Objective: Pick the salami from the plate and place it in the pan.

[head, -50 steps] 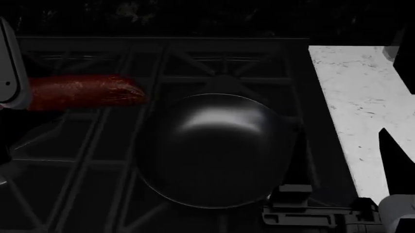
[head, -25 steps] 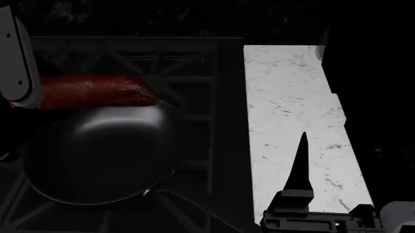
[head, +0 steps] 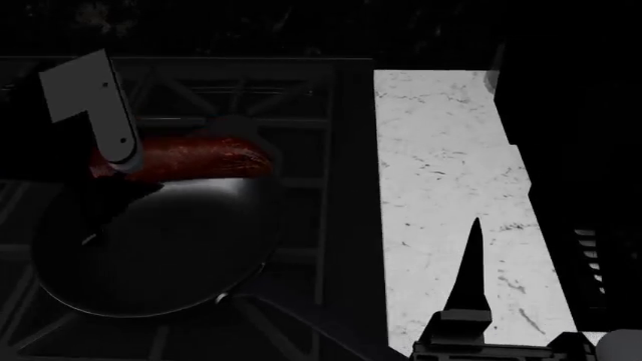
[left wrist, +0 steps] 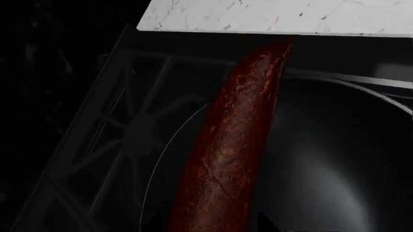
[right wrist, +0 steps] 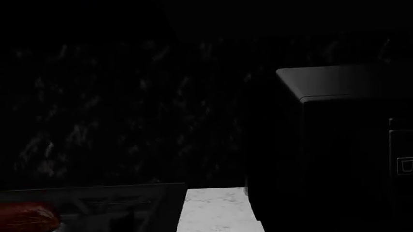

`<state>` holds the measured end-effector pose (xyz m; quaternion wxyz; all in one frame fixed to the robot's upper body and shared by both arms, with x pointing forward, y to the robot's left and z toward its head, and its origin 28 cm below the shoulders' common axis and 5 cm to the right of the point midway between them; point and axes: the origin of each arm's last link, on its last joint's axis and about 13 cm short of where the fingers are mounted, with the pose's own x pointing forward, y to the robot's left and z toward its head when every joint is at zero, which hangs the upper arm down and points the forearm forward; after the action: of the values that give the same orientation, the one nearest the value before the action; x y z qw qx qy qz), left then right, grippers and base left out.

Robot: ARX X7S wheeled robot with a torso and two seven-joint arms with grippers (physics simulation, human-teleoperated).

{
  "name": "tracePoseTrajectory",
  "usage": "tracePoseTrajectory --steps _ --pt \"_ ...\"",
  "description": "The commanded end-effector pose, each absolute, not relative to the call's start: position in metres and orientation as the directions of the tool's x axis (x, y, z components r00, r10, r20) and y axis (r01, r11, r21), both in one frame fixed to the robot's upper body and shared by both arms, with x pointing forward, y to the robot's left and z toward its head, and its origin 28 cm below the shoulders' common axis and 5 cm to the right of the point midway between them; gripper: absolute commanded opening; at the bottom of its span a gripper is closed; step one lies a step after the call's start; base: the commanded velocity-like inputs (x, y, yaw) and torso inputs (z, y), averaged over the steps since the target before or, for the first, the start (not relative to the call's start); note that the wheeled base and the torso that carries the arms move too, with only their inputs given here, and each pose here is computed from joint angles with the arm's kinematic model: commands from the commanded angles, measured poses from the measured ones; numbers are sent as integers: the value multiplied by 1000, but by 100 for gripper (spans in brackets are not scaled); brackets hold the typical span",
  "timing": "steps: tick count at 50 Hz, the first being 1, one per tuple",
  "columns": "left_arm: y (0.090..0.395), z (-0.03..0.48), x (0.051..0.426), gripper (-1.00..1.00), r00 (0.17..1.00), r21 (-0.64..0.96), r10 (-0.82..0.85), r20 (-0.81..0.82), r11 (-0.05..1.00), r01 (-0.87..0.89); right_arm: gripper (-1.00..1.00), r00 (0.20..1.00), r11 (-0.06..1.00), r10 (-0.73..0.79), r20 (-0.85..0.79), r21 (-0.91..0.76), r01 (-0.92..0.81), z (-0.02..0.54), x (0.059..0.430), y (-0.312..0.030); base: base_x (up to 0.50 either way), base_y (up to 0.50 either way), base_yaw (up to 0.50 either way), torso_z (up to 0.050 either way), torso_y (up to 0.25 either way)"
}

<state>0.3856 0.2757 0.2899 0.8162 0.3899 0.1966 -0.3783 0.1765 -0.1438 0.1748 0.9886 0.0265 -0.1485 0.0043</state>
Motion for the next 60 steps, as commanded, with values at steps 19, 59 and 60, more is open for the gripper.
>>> tracePoseTrajectory --steps 19,59,60 --pt "294 249 381 -100 641 413 -388 -662 524 744 100 963 998 19 269 52 -34 176 169 -144 0 0 0 0 1" --pt "311 314 345 100 746 501 -472 -469 554 665 100 962 997 19 271 64 -38 175 172 -140 0 0 0 0 0" --pt "309 318 334 100 743 521 -500 -445 531 669 100 962 997 23 273 60 -41 176 174 -140 0 0 0 0 0"
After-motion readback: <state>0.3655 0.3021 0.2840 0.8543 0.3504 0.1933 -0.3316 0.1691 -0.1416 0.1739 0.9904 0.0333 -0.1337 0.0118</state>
